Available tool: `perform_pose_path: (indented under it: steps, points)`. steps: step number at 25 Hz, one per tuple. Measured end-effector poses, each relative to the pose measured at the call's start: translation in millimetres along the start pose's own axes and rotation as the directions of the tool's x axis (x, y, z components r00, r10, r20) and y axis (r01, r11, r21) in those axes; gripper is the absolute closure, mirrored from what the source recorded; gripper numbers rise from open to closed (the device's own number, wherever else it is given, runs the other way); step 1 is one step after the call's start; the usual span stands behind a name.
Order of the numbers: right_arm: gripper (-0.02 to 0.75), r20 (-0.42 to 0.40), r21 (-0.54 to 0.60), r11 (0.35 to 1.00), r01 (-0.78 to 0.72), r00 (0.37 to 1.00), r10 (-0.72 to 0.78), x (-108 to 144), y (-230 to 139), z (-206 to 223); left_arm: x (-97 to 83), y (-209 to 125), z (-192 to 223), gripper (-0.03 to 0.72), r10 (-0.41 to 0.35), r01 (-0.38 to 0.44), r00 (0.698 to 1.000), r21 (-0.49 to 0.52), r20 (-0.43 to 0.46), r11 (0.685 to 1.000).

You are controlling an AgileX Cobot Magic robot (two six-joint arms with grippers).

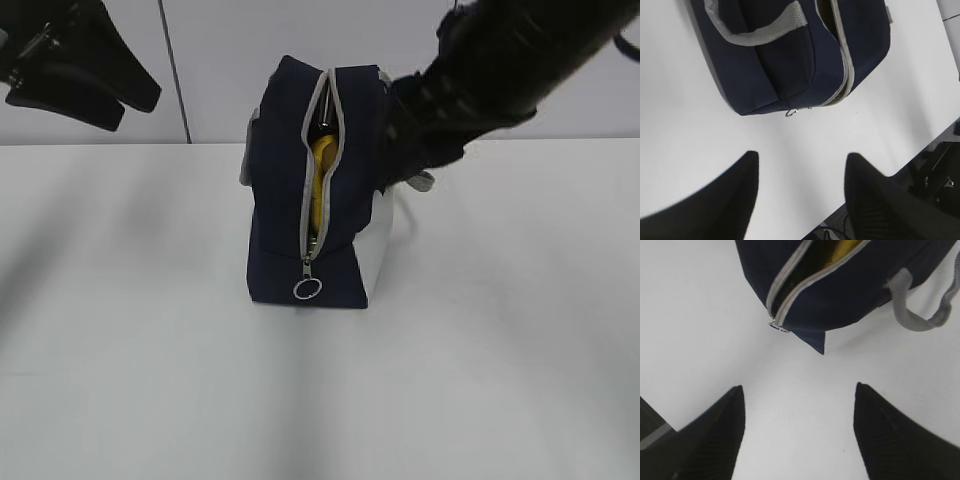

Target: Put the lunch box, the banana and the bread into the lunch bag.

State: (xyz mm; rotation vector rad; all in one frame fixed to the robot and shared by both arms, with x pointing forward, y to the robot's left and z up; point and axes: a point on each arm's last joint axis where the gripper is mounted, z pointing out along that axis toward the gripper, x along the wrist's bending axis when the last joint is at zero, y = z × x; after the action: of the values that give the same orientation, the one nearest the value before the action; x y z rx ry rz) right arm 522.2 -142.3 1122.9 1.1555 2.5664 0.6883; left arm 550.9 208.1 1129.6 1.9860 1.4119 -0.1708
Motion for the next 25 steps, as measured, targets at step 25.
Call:
perform_pose_path:
  steps: [25]
  points:
    - [0.239,0.153,-0.619,0.785,0.03,0.985,0.083,16,-134,88,16.6,-19,25,0.317,-0.077,0.078,0.997,0.032,-0.014,0.996]
